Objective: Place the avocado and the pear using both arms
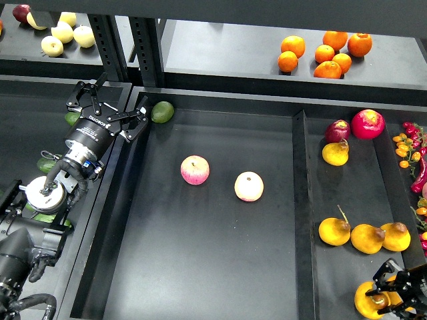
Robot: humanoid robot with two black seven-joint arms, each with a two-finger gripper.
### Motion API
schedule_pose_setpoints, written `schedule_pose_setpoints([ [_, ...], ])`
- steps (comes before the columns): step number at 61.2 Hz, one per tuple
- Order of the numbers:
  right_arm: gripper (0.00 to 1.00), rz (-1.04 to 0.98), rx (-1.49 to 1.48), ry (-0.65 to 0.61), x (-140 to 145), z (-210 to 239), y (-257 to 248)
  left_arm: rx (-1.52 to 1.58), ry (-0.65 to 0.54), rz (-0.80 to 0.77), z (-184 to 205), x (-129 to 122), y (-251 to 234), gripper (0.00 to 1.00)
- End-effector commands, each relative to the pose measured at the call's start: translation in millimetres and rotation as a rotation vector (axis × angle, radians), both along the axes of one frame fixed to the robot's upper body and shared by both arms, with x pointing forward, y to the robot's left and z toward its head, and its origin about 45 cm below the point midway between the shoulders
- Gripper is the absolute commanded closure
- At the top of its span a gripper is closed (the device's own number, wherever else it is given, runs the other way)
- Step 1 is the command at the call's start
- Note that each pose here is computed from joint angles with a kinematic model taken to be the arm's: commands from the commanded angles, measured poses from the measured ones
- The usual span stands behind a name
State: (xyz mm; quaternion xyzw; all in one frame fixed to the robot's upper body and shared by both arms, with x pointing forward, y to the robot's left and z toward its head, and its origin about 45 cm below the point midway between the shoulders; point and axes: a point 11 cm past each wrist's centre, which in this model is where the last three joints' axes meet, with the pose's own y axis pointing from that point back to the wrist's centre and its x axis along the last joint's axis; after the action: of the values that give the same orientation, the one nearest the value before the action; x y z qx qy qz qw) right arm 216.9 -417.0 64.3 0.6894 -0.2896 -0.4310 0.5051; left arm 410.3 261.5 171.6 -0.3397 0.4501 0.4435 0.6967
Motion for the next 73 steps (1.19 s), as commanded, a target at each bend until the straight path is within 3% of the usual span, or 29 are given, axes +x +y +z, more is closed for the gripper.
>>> schedule_pose_setpoints([
  [1,0.78,-0.008,0.002,0.011,-5.0,-4.3,0.0,0.000,0.000,0.000,0.0,-0.2,-0.1,0.01],
  [5,0.77,-0.002,0.011,0.016,-5.6,-7.2,4.9,0.000,0.000,0.000,0.0,-0.2,-0.1,0.01],
  [31,0.43,-0.008,0.032,-0.017,5.4,-4.3,11.7,0.000,0.000,0.000,0.0,-0.2,-0.1,0.01],
  [50,0.24,-0.021,0.063,-0.050,13.8,3.5,17.1,-0.001,-0.001,0.001,0.2,-0.1,0.4,0.01],
  [73,0.22,-0.157,0.144,-0.213,53.4,50.5,4.7,0.000,0.004,0.002,-1.1,0.0,0.7,0.01],
])
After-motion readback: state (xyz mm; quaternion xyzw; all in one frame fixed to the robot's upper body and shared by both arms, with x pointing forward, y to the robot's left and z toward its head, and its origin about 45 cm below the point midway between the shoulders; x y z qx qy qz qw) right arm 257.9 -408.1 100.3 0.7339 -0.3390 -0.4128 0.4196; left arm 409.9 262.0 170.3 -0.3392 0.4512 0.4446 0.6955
